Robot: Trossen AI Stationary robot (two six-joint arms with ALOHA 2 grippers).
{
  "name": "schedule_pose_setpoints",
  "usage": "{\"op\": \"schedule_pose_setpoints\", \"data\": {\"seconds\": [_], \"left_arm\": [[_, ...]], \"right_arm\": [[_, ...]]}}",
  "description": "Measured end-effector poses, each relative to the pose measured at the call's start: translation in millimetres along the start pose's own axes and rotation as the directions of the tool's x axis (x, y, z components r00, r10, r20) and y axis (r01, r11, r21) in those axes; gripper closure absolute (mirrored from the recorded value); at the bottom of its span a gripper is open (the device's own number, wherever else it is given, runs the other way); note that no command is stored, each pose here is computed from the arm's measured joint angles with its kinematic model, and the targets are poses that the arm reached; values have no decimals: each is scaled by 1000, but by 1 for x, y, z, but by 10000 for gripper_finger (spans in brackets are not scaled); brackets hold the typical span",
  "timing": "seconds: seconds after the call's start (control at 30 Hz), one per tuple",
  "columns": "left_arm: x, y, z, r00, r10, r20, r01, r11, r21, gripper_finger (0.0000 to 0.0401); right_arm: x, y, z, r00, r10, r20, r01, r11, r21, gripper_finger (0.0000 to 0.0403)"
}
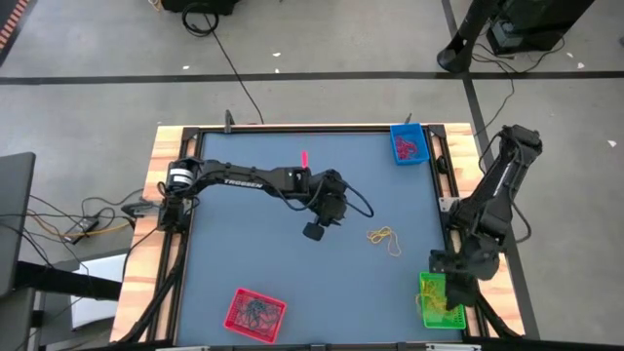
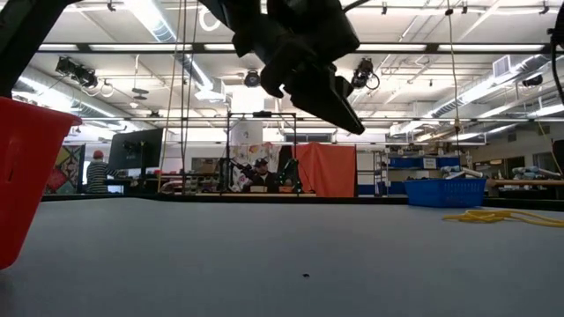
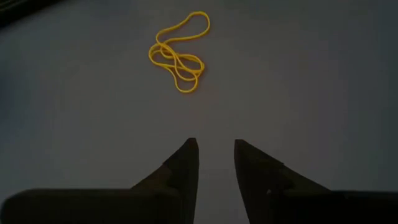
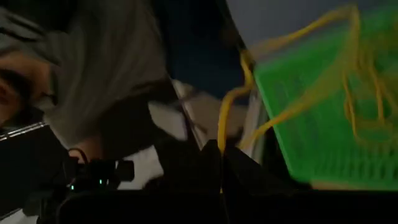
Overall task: Sort rubber bands into baskets
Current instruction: Put the yellow rubber band into the green bin
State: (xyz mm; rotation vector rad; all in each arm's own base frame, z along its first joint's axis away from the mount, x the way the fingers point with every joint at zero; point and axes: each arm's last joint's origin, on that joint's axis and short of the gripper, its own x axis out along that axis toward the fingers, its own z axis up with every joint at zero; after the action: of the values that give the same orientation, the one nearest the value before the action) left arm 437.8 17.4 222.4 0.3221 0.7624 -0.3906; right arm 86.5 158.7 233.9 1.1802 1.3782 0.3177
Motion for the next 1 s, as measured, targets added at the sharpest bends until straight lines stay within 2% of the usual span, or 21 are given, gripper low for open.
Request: {"op": "schedule_pose_setpoints", "data": {"seconds": [0.23, 0.37, 0.5, 0.6, 0.67, 0.8, 1.0], "left_arm": [[0, 1, 7, 998, 27, 58, -28, 999, 19, 293], [1, -2, 10, 997, 25, 70, -27, 999, 29, 293], [2, -3, 13, 995, 39, 88, -43, 998, 40, 293], [1, -1, 14, 992, 99, 82, -103, 994, 42, 293], [1, 2, 14, 989, 116, 92, -120, 992, 41, 293], [3, 3, 13, 990, 98, 99, -102, 994, 36, 293], [18, 3, 3, 996, 62, 62, -64, 998, 29, 293]], "right_arm": [[9, -11, -5, 988, -138, -76, 149, 974, 171, 389], [8, -25, -5, 947, -287, -143, 314, 922, 228, 389], [5, -33, -3, 918, -374, -131, 395, 884, 249, 381], [2, -39, 0, 895, -430, -117, 445, 855, 266, 375], [2, -39, 2, 898, -431, -83, 437, 857, 273, 371], [4, -35, 5, 921, -389, -10, 380, 894, 240, 360], [2, -37, 6, 916, -402, -3, 388, 881, 271, 331]]}}
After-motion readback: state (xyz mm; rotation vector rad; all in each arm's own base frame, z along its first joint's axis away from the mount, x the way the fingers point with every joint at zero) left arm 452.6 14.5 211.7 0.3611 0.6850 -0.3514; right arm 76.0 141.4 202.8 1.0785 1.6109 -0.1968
